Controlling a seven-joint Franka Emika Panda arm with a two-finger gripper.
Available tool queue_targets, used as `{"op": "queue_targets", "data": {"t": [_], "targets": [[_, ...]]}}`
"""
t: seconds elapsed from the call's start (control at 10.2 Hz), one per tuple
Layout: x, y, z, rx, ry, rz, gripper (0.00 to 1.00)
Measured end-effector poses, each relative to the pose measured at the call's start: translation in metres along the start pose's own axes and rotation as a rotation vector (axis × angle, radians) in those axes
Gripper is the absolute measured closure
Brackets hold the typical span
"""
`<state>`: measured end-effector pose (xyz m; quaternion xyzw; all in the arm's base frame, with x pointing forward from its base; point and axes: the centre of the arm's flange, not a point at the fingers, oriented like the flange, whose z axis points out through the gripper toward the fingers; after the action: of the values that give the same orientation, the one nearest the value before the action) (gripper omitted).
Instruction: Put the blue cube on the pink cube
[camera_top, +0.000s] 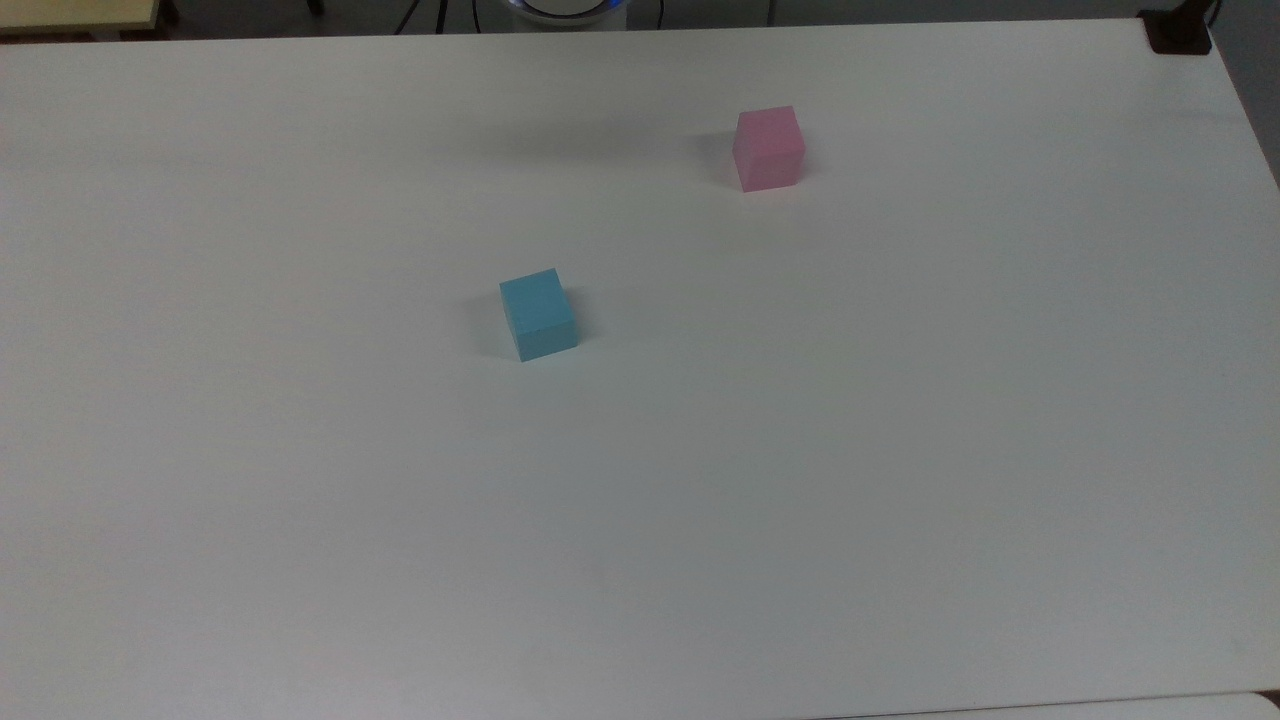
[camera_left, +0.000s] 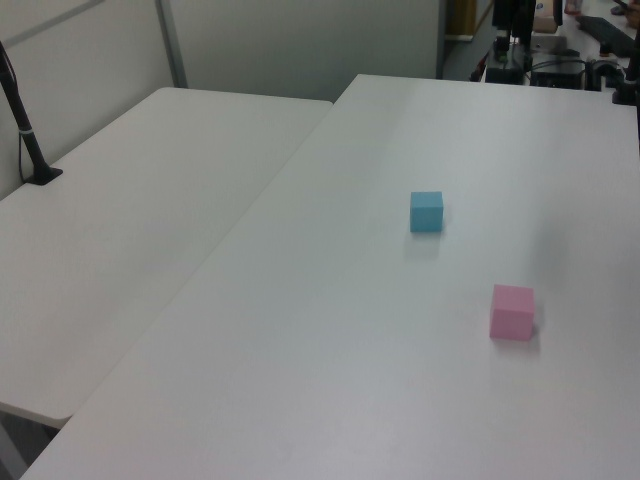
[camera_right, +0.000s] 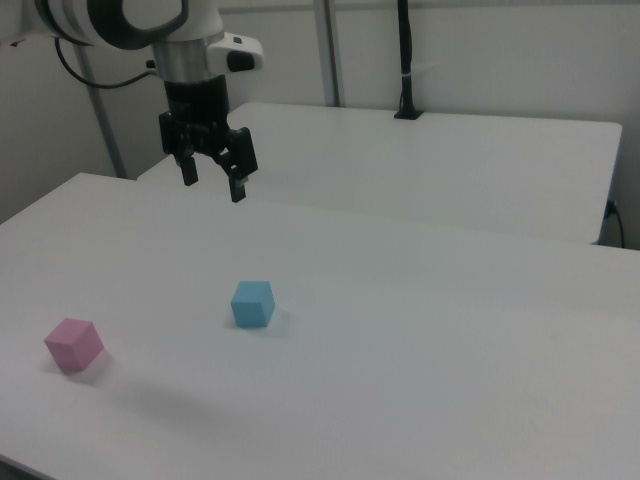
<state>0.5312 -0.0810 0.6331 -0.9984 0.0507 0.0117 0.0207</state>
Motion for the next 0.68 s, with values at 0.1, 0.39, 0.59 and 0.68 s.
{"op": "queue_targets", "data": {"t": [0.1,0.39,0.59,0.68], "targets": [[0.0046,-0.0105,0.0075,-0.005,-0.014,0.007,0.00],[0.0045,-0.0066,0.0064,-0.005,-0.012,0.014,0.00],[0.0045,-0.0066,0.0063,-0.005,-0.012,0.014,0.00],[0.0045,-0.0066,0.0063,-0.005,-0.012,0.014,0.00]]}}
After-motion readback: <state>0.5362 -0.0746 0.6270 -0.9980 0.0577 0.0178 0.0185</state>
